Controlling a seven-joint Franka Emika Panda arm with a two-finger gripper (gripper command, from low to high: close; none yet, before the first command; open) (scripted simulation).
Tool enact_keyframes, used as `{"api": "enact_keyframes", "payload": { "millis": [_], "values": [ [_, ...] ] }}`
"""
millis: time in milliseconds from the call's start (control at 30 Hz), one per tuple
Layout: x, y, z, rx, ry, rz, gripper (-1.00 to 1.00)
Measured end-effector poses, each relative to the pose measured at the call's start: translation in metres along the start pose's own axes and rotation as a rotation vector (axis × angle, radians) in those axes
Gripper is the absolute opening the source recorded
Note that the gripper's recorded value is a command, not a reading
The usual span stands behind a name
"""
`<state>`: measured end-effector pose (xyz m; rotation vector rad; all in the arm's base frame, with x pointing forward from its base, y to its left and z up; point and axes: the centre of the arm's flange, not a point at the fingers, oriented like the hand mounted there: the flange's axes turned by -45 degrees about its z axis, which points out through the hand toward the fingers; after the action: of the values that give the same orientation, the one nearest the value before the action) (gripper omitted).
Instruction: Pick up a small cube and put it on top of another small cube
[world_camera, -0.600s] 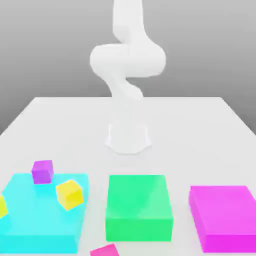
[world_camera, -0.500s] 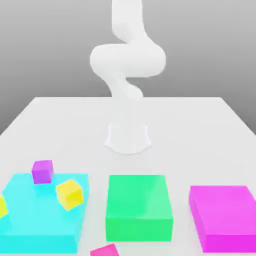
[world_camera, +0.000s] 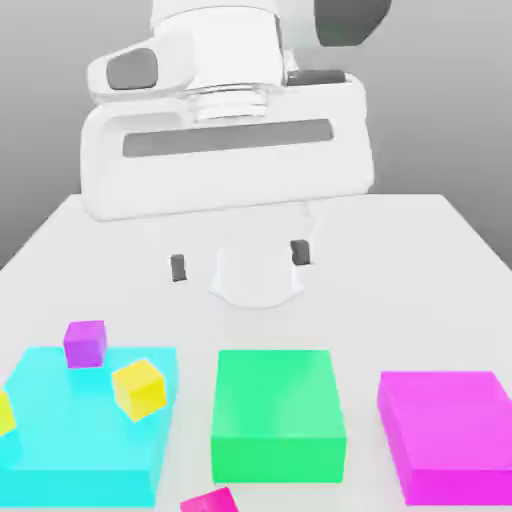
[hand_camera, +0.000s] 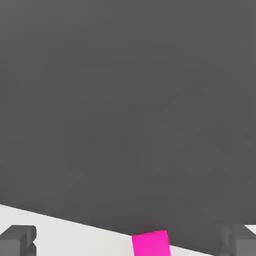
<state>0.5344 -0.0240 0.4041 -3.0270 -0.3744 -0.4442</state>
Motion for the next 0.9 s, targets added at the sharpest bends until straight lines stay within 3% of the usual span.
{"api": "enact_keyframes", "payload": {
  "millis": [367,500,533,733,900],
  "values": [
    [-0.056,0.024,0.180,-0.002,-0.271,-0.125,0.00],
    [-0.075,0.027,0.238,-0.004,-0.294,-0.138,0.00],
    [-0.079,0.027,0.249,-0.004,-0.295,-0.137,-1.00],
    [-0.081,0.027,0.255,-0.003,-0.296,-0.137,-1.00],
    [-0.066,0.027,0.204,-0.003,-0.296,-0.135,-1.00]
  ]
}}
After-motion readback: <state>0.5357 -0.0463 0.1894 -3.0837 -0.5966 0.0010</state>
